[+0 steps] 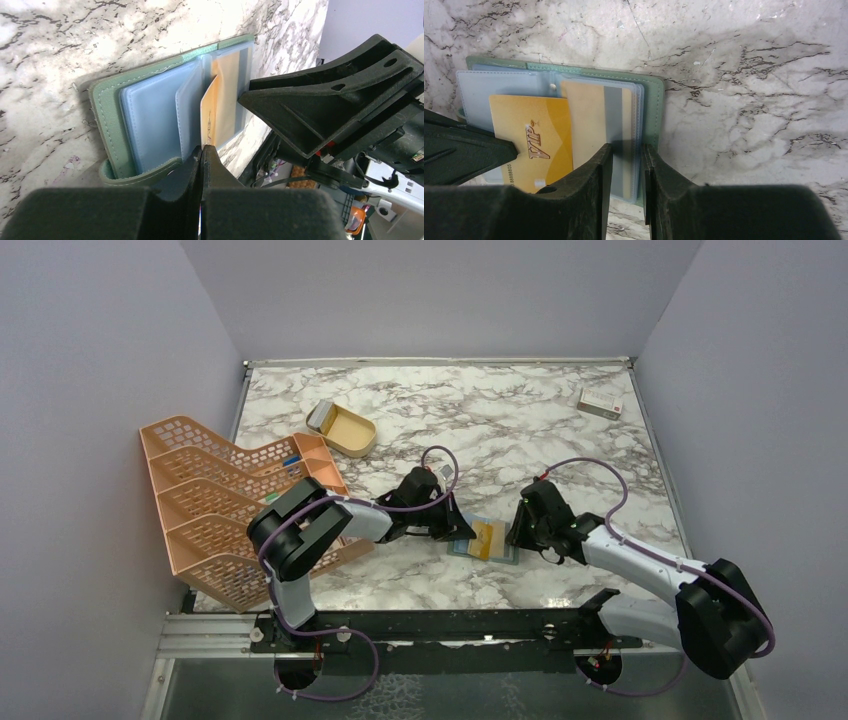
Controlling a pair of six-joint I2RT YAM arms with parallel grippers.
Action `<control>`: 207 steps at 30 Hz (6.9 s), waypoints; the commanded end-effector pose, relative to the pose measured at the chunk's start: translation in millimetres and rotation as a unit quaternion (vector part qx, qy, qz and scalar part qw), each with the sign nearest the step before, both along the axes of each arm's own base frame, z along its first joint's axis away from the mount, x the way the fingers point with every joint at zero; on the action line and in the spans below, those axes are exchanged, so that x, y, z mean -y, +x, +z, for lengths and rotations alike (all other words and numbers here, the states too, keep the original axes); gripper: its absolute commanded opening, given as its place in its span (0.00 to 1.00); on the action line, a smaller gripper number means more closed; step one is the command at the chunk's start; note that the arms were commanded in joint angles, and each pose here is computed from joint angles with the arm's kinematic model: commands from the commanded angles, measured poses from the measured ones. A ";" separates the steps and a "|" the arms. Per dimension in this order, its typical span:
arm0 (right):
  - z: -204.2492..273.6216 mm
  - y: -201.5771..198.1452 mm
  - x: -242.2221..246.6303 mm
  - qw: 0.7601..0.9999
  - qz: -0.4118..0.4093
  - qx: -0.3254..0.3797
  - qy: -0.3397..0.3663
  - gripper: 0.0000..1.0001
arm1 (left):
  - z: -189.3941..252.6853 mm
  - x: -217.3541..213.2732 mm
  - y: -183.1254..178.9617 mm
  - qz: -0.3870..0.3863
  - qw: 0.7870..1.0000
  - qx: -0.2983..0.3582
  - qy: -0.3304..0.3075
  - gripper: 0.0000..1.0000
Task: Put the credit cards into the card holder
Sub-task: Insert the credit card into the card holder.
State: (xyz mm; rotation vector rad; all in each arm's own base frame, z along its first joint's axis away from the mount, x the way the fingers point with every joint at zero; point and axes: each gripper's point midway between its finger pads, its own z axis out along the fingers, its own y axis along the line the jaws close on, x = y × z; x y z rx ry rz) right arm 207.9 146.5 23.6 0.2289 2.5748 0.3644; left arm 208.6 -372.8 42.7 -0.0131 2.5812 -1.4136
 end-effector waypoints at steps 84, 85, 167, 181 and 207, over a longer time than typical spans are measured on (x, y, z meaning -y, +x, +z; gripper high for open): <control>-17.5 -31.7 -15.1 0.996 0.010 -0.046 0.072 0.21 | -4.2 25.3 15.6 -0.045 0.984 0.163 0.051 0.00; -17.9 -31.8 -14.3 0.996 0.008 -0.046 0.071 0.21 | -3.4 23.6 16.4 -0.048 0.983 0.169 0.056 0.00; -24.9 -40.9 -32.2 0.989 0.005 -0.073 0.130 0.17 | -24.6 10.2 12.8 0.029 0.995 0.081 0.054 0.00; -22.9 -36.4 -25.1 0.991 -0.011 -0.063 0.113 0.17 | -23.2 4.8 18.5 0.036 0.990 0.120 0.071 0.00; -25.5 -40.2 -20.8 0.991 -0.025 -0.066 0.115 0.17 | -23.5 -28.0 25.7 0.109 0.981 0.126 0.100 0.00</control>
